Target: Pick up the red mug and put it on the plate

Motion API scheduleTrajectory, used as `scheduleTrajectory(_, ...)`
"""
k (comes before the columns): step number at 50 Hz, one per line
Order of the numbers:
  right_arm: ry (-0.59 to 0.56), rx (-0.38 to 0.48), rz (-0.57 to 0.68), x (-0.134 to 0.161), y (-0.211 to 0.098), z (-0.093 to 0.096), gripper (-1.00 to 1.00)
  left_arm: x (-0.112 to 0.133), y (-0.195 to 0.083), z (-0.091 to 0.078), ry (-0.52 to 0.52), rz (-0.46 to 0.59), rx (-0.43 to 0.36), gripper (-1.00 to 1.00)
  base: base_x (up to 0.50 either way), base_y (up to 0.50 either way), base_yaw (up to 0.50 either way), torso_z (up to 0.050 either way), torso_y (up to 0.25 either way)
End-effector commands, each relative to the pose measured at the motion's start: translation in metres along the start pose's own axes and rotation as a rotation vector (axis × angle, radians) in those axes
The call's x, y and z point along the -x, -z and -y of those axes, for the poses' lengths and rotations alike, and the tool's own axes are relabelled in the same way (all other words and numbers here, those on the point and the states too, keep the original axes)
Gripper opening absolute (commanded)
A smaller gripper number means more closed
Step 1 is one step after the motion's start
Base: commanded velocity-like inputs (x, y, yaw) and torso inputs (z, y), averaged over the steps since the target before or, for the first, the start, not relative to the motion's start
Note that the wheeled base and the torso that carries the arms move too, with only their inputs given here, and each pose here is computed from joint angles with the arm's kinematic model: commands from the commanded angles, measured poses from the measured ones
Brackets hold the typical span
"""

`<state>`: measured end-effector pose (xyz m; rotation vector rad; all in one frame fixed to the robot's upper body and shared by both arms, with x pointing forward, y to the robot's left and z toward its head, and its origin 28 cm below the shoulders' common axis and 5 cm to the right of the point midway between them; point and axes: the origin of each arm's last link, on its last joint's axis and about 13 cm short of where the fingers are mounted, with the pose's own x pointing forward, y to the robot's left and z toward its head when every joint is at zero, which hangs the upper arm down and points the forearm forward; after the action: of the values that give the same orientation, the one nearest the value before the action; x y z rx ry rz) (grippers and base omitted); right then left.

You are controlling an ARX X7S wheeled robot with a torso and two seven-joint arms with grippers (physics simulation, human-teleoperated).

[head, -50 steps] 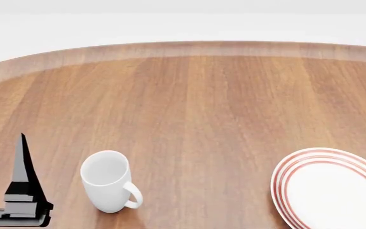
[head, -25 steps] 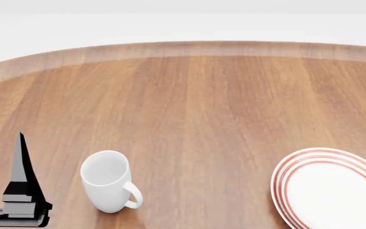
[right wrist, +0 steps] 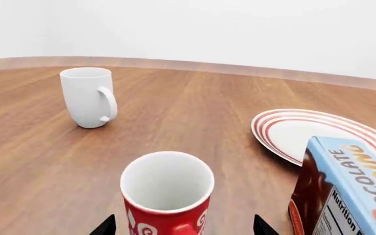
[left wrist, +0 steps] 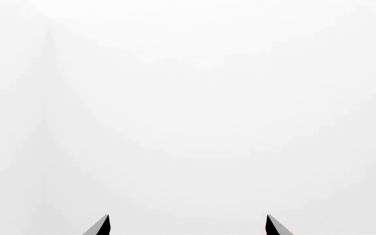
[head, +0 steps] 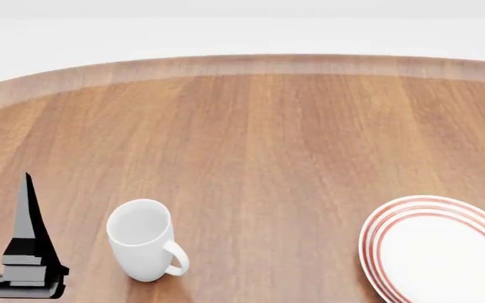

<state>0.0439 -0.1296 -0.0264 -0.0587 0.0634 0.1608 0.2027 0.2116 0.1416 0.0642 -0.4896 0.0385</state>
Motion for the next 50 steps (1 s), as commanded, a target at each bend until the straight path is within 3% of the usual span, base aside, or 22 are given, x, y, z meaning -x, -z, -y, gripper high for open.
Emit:
scheduleTrajectory(1,0.001,-0.01,-0.008,0.0,0.005,0.0,1.0,-0.002,-0.001,0.0,0.001,0.001,0.0,1.0,0.0,0.0,0.0,0.0,0.0)
scheduleTrajectory(50,0.017,-0.076,-0.034,0.002,0.027,-0.004,1.0,-0.005,-0.006,-0.001,0.0,0.012,0.0,1.0,0.0,0.0,0.0,0.0,0.0)
